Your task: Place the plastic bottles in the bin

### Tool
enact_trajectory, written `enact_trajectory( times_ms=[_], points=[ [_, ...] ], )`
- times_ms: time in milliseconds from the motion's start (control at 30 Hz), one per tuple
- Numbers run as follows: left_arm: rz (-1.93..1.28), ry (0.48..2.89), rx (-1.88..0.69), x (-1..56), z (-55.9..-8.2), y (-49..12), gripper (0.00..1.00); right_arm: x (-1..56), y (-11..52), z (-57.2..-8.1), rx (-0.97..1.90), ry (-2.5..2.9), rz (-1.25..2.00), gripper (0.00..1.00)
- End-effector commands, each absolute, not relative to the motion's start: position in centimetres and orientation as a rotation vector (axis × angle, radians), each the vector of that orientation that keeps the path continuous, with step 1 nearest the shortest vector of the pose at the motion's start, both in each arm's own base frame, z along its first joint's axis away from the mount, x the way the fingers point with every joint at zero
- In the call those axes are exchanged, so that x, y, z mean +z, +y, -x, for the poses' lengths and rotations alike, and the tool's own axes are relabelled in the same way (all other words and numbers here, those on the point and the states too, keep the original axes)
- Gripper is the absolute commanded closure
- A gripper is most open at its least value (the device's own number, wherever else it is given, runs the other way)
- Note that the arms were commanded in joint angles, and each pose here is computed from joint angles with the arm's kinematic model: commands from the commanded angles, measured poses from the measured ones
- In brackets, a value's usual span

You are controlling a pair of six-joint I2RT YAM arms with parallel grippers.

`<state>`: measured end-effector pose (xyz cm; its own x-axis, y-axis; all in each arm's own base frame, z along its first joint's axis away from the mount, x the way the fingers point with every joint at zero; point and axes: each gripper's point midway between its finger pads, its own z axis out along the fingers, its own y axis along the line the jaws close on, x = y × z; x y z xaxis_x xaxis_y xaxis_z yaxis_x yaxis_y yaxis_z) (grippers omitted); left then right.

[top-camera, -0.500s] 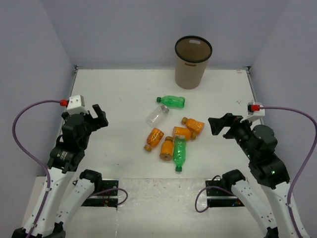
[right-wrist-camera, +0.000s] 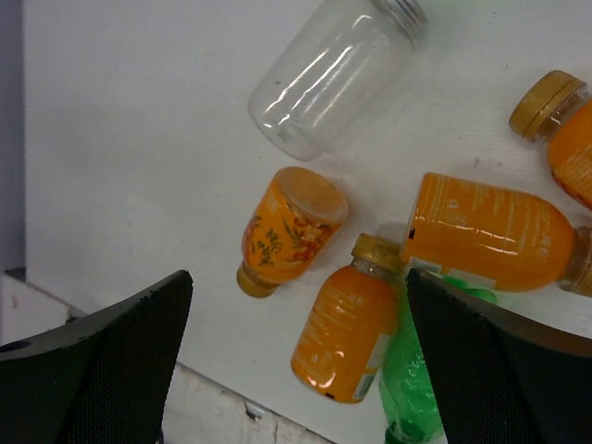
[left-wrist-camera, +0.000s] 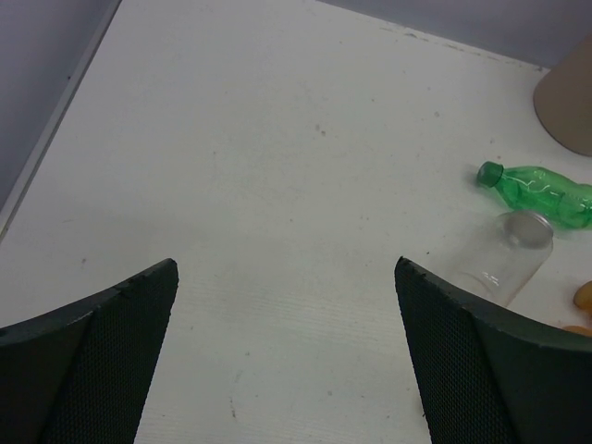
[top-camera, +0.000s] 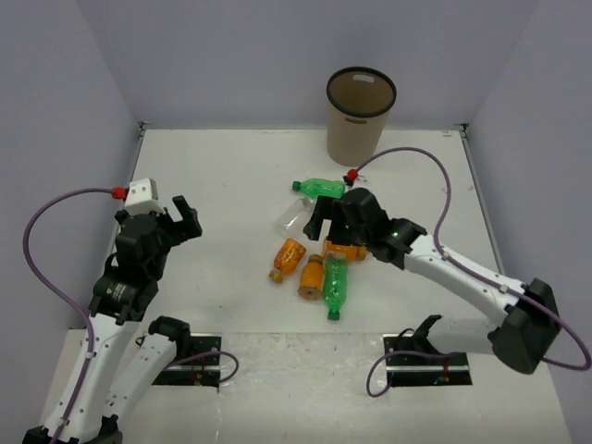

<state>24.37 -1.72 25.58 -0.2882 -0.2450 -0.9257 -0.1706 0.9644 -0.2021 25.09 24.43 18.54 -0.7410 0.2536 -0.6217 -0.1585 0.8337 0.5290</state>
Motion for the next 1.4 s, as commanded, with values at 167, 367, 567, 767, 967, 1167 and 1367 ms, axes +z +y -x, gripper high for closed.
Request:
enact_trajectory(
  times_ms=[167,367,567,767,967,1167,1367],
  points=[
    [0.291,1.829,-0.117,26.5,-24.7,-2.3,0.00,17.5,29.1,-31.8,0.444,2.315,-0.438,0.01],
    [0.282,1.832,-0.126,26.5,-24.7,-2.5,0.00,13.7,31.5,-34.7,0.252,2.373,-0.554,0.01],
    [0.278,1.826,-0.135,26.6,-24.6,-2.6,0.00,10.4,33.5,-35.8,0.196,2.416,-0.558,0.01],
    [0.266,1.829,-0.146,26.6,-24.6,-2.8,0.00,7.6,34.6,-37.2,0.152,2.432,-0.533,0.02],
    [0.260,1.828,-0.152,26.7,-24.6,-2.9,0.00,5.1,35.2,-37.6,0.117,2.469,-0.505,0.08],
    [0.251,1.832,-0.159,26.6,-24.6,-3.1,0.00,5.3,34.8,-37.1,0.136,2.454,-0.470,0.52],
    [0.248,1.835,-0.159,26.5,-24.7,-3.2,0.00,10.9,37.4,-36.9,0.304,2.378,-0.262,0.70]
  ],
)
